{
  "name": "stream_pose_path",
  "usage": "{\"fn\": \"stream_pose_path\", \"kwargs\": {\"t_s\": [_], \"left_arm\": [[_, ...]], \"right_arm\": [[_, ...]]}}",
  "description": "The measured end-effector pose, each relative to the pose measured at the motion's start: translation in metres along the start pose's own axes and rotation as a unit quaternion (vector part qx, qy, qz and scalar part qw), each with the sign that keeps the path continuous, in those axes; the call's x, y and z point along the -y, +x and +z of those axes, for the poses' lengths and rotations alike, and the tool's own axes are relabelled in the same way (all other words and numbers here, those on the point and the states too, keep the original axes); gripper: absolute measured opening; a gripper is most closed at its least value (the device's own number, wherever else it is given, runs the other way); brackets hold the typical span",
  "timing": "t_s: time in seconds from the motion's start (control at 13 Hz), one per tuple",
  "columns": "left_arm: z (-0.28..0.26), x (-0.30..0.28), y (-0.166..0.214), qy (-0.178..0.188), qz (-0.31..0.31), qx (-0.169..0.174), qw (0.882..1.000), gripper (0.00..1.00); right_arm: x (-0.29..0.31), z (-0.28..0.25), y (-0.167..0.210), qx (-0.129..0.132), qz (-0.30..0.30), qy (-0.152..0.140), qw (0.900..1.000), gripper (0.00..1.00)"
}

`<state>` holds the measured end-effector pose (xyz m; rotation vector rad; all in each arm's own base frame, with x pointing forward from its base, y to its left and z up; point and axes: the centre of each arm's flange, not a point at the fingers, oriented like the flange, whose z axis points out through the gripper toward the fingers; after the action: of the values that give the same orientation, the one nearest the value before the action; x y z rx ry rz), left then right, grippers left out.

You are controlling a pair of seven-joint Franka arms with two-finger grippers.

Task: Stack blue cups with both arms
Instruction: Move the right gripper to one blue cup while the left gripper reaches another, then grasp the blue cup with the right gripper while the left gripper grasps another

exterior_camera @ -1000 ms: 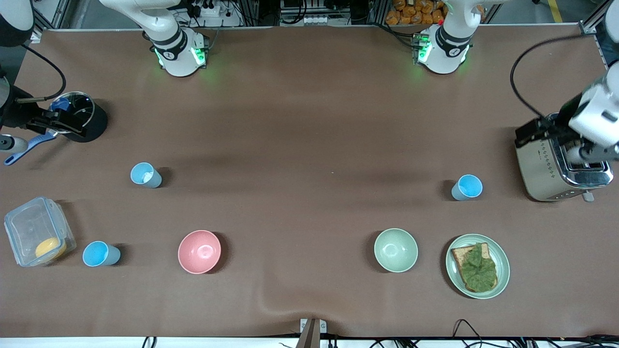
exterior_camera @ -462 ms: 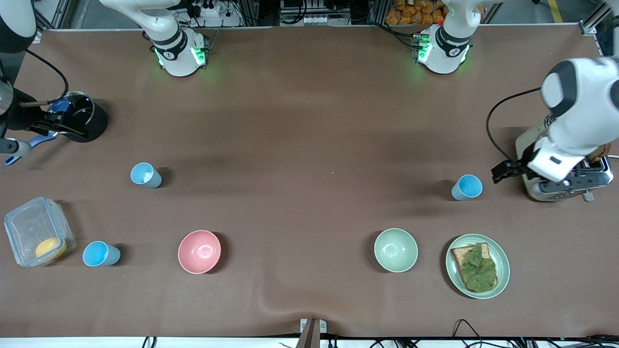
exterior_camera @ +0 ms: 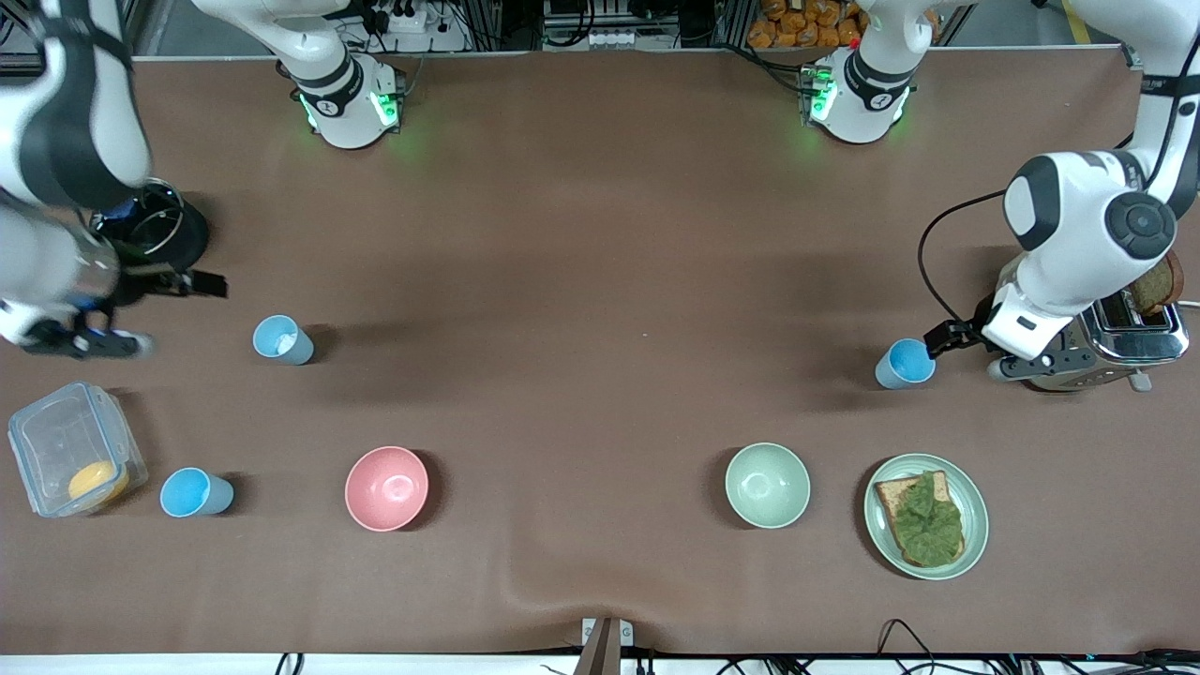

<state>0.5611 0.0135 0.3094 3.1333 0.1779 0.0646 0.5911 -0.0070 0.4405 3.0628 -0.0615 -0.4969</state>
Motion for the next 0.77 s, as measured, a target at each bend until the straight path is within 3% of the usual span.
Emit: {"fn": "stream_pose_path", "kwargs": {"t_s": [0.23, 0.46, 0.62, 0.69, 0.77], "left_arm": [[0.028, 0.002, -0.002, 0.0, 0.0, 0.022, 1.0, 1.0], [0.044, 0.005, -0.004, -0.001, -0.002, 0.033, 0.999, 1.0], [0.051, 0.005, -0.003, -0.002, -0.002, 0.034, 0.999, 1.0], [0.055, 0.004, -0.004, -0.002, -0.001, 0.036, 0.999, 0.94], [0.059, 0.004, -0.004, -0.003, -0.001, 0.036, 0.999, 0.94]], "right_arm": [[0.015, 0.075, 0.028, -0.017, -0.01, -0.004, 1.0, 1.0], [0.016, 0.143, 0.027, -0.039, -0.008, 0.002, 0.999, 1.0], [0.015, 0.168, 0.022, -0.035, -0.008, 0.002, 0.999, 1.0], [0.015, 0.175, 0.02, -0.03, -0.008, 0.002, 1.0, 1.0], [0.015, 0.181, 0.02, -0.025, -0.008, 0.001, 1.0, 1.0]]}}
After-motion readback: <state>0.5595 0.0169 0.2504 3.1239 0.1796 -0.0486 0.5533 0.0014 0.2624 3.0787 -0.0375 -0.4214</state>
